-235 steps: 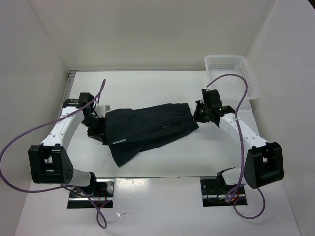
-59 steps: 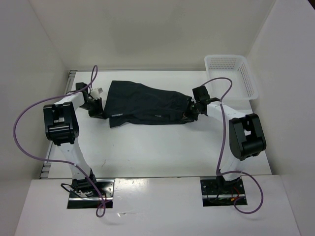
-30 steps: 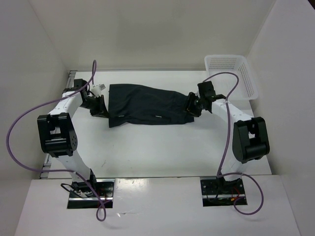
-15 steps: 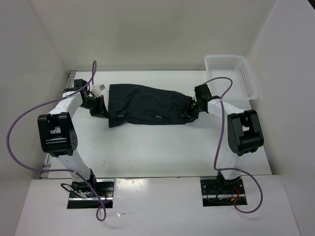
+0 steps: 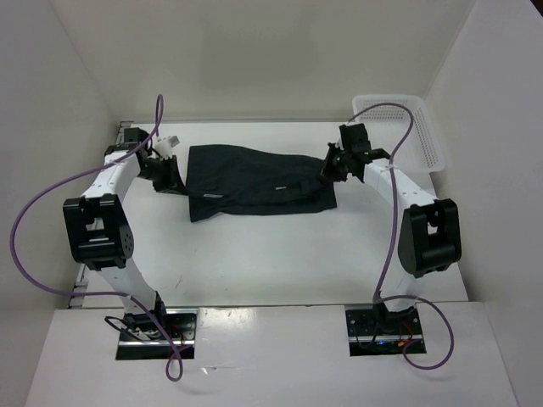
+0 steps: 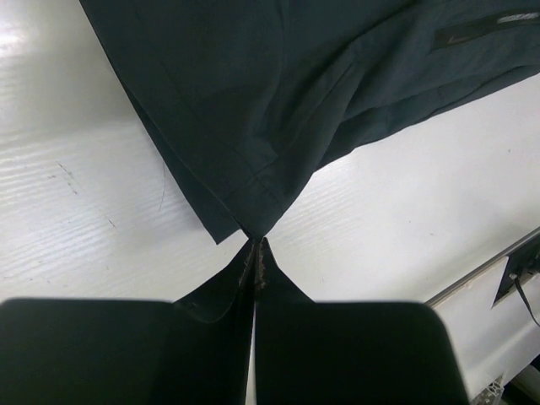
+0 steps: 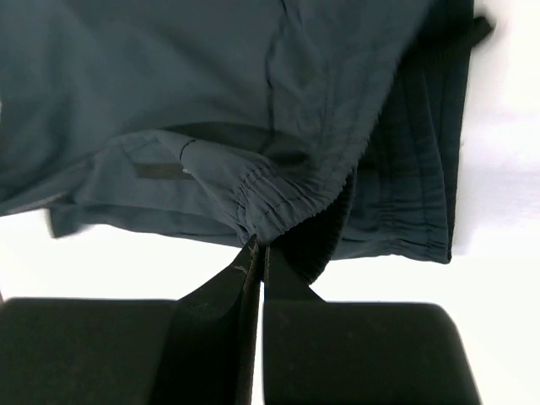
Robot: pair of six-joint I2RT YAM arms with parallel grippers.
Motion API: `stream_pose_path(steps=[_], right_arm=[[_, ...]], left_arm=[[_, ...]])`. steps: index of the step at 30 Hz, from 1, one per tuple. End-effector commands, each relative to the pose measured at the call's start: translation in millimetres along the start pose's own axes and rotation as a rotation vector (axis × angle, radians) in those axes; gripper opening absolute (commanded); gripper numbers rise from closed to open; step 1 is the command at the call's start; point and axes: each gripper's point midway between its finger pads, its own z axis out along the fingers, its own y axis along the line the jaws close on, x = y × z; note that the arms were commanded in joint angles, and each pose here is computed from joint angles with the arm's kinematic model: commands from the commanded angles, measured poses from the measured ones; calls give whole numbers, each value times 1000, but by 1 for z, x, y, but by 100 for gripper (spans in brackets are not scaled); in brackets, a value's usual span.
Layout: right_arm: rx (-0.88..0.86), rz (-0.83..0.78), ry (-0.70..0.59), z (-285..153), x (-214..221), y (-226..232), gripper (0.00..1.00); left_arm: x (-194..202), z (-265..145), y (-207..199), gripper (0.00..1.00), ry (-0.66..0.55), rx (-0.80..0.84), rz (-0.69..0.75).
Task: Fold and stack the shorts
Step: Fold the shorts
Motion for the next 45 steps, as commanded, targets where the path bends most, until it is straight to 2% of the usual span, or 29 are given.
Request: stream_pose_path(steps=[1, 7, 13, 15, 17, 18, 19, 21, 22, 23, 28, 32, 36, 38, 40, 41, 43, 45], right_arm=[[10, -50, -117, -41, -35, 9, 0], [32, 10, -72, -40, -15, -12, 0], [116, 113, -29, -29, 11, -65, 0], [138, 131, -6, -21, 18, -77, 2], [160, 147, 56, -8, 37, -88, 13], [166, 162, 66, -5, 39, -90, 20], [172, 165, 78, -2, 45, -94, 36], [163, 180, 87, 0, 49, -93, 53], [171, 197, 99, 1, 55, -95, 63], [159, 196, 97, -1, 57, -94, 74], [158, 279, -12, -26, 40, -86, 88], [166, 357, -24, -26, 55, -92, 90], [159, 369, -62, -15, 45, -93, 92], [172, 389, -85, -11, 38, -96, 93], [202, 403, -80, -1, 39, -103, 93], [203, 416, -80, 1, 38, -103, 93], [205, 429, -77, 9, 38, -105, 93], [213, 441, -67, 12, 41, -107, 91]], left_arm=[[-15, -13, -11, 0, -30, 19, 22], [-9, -19, -18, 0, -10, 39, 8], [42, 4, -4, 0, 137, 19, -76], [64, 15, -3, 4, 200, 26, -103], [86, 28, 1, 10, 276, 24, -134], [98, 35, 3, 21, 327, 20, -149], [103, 38, 4, 27, 345, 21, -161], [113, 41, 5, 34, 371, 22, -177], [113, 41, 5, 40, 371, 22, -177], [115, 39, 5, 43, 373, 22, -178], [101, 22, -1, 50, 287, -7, -118], [87, 18, 1, 51, 247, -32, -90], [78, 16, -11, 51, 227, 26, -89], [65, 13, -14, 59, 185, 33, -63], [56, 11, -15, 61, 141, 31, -35], [49, 13, -14, 70, 115, 30, -19], [46, 13, -28, 71, 100, 42, 33], [59, 17, -35, 80, 129, 51, 45]])
